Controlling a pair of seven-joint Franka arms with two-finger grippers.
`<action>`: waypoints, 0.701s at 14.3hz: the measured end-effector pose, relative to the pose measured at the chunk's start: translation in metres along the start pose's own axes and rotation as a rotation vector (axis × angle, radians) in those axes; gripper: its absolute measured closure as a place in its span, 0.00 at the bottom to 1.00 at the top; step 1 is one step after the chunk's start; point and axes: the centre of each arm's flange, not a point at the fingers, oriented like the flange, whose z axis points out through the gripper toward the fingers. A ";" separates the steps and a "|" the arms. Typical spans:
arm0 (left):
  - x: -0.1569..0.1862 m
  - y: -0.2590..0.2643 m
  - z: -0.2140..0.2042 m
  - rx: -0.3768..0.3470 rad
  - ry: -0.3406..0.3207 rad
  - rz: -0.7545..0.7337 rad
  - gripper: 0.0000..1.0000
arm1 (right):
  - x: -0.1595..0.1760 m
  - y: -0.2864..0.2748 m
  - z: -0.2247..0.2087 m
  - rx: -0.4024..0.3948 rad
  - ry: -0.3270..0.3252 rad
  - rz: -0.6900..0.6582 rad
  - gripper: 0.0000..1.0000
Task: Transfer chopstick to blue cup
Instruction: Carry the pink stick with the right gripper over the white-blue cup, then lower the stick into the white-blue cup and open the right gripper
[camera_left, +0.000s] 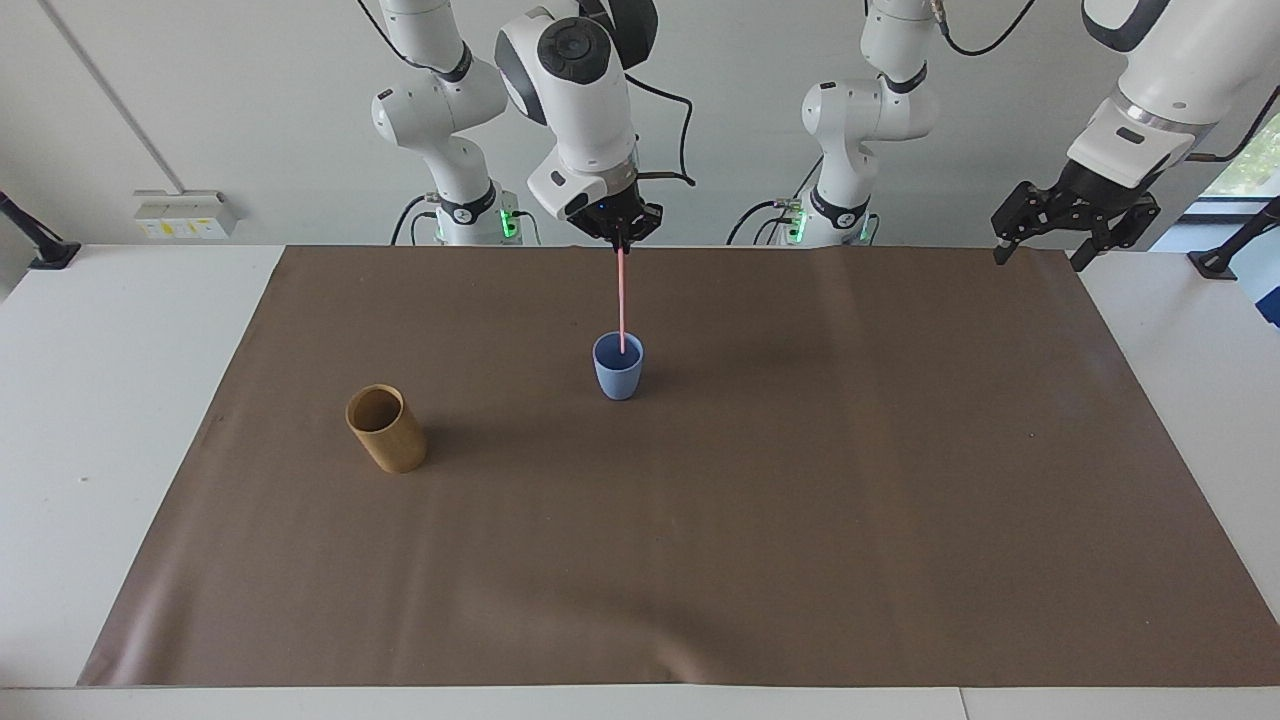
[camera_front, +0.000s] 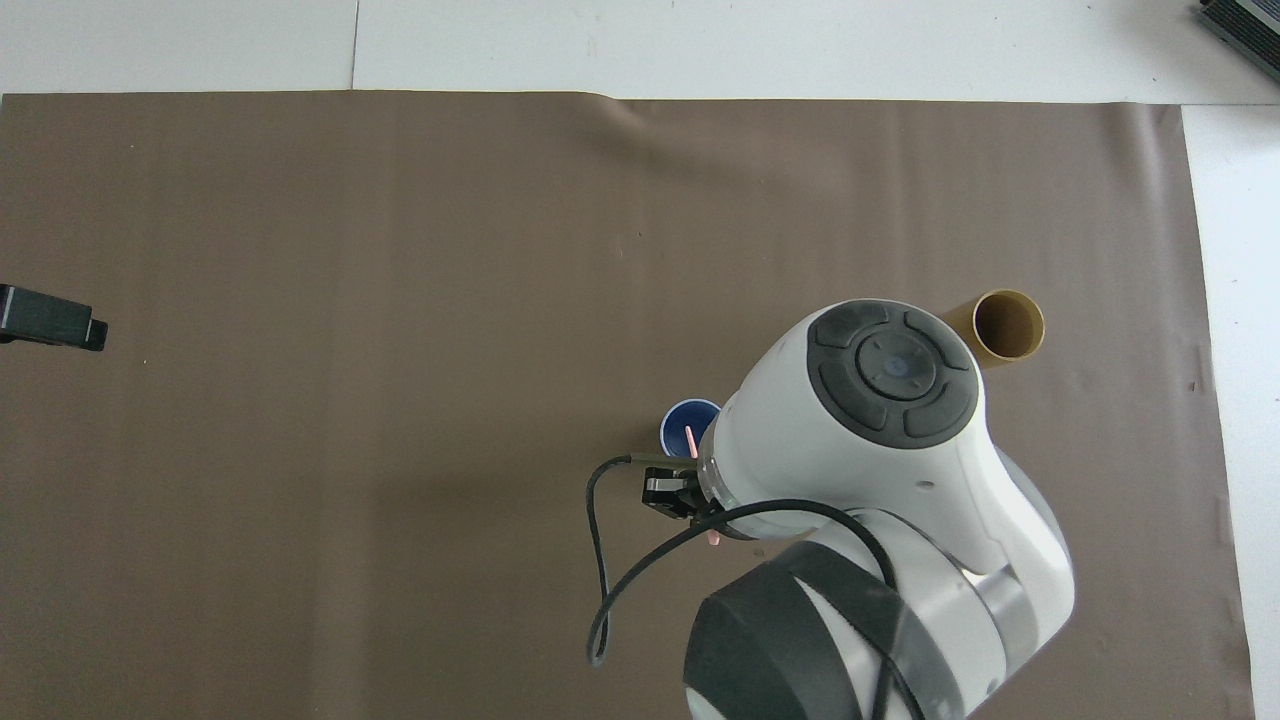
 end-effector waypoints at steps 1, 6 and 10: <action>0.000 0.000 0.000 0.000 0.000 0.000 0.00 | 0.002 0.001 0.006 -0.002 -0.002 0.004 0.91; 0.000 0.000 0.000 0.000 0.000 0.000 0.00 | 0.018 0.007 0.016 0.031 0.018 0.035 0.91; 0.000 0.000 0.000 0.000 0.000 0.000 0.00 | 0.034 0.001 0.038 0.050 0.005 0.054 0.89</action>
